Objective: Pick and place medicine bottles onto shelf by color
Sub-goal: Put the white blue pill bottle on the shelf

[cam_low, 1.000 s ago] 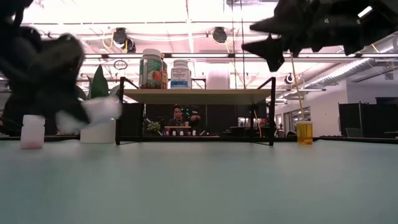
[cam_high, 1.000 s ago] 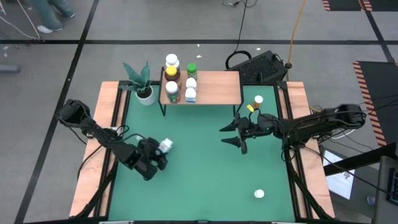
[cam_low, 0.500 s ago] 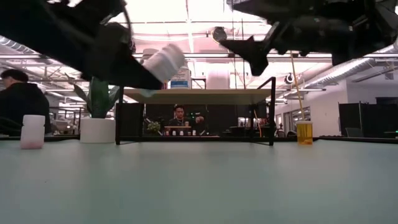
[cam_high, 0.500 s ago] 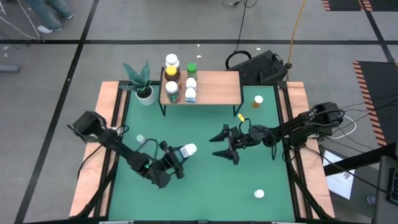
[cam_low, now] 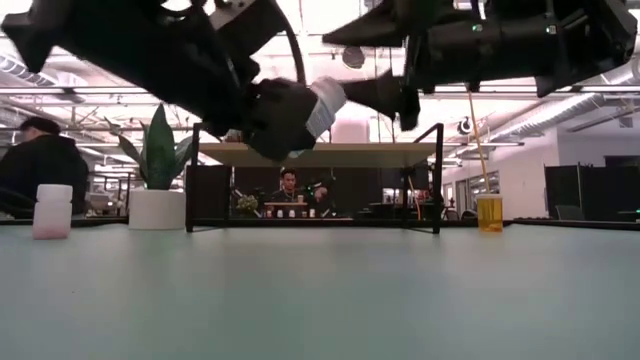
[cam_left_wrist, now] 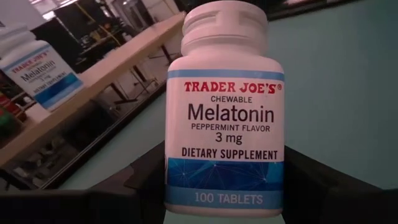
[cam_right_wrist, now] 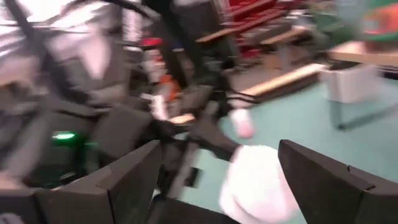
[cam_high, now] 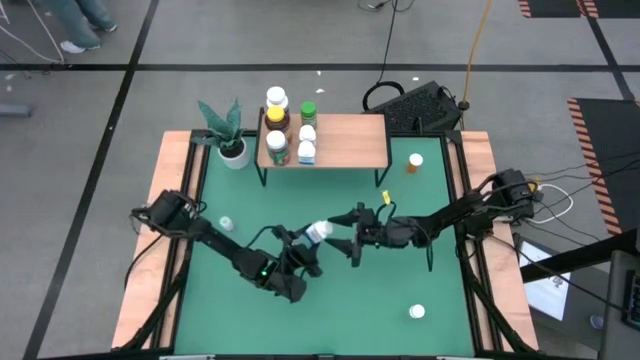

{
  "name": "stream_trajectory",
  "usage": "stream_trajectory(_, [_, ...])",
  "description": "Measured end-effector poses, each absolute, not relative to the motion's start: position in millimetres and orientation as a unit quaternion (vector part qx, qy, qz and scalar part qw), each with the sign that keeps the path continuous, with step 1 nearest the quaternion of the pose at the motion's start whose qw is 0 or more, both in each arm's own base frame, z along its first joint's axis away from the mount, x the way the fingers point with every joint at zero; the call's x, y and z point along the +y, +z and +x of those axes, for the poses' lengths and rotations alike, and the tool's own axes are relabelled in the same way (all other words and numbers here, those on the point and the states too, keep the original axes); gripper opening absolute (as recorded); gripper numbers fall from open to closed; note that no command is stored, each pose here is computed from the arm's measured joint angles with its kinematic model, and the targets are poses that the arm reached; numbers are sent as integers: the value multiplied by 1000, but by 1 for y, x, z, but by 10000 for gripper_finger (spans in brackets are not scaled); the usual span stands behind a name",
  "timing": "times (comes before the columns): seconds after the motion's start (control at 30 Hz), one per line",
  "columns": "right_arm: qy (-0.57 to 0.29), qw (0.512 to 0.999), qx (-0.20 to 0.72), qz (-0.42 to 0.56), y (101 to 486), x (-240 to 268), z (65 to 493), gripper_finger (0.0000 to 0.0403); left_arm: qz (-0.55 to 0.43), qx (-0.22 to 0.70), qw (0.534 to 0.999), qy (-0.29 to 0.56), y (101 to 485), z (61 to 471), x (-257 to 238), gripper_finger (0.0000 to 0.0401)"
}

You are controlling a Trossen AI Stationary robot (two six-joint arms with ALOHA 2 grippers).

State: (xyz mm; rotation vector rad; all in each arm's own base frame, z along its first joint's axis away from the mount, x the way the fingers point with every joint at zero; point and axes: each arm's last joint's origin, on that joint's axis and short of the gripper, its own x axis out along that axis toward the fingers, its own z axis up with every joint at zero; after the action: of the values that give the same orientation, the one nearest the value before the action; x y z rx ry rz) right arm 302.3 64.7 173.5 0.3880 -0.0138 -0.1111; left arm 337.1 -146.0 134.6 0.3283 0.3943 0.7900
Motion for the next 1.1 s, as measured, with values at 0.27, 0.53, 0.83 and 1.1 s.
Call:
stream_trajectory(0.27, [-119,968,-14,218,173,58,303,316,143,183,887,399,138,345,-132,231])
stream_trajectory(0.53, [-139,962,13,233,166,46,305,315,134,176,894,391,141,351,-129,231])
stream_trajectory(0.83, [-121,961,20,250,165,42,306,260,136,180,893,390,141,352,-126,232])
stream_trajectory(1.1, [-116,961,21,248,165,41,306,167,133,181,892,393,141,354,-122,232])
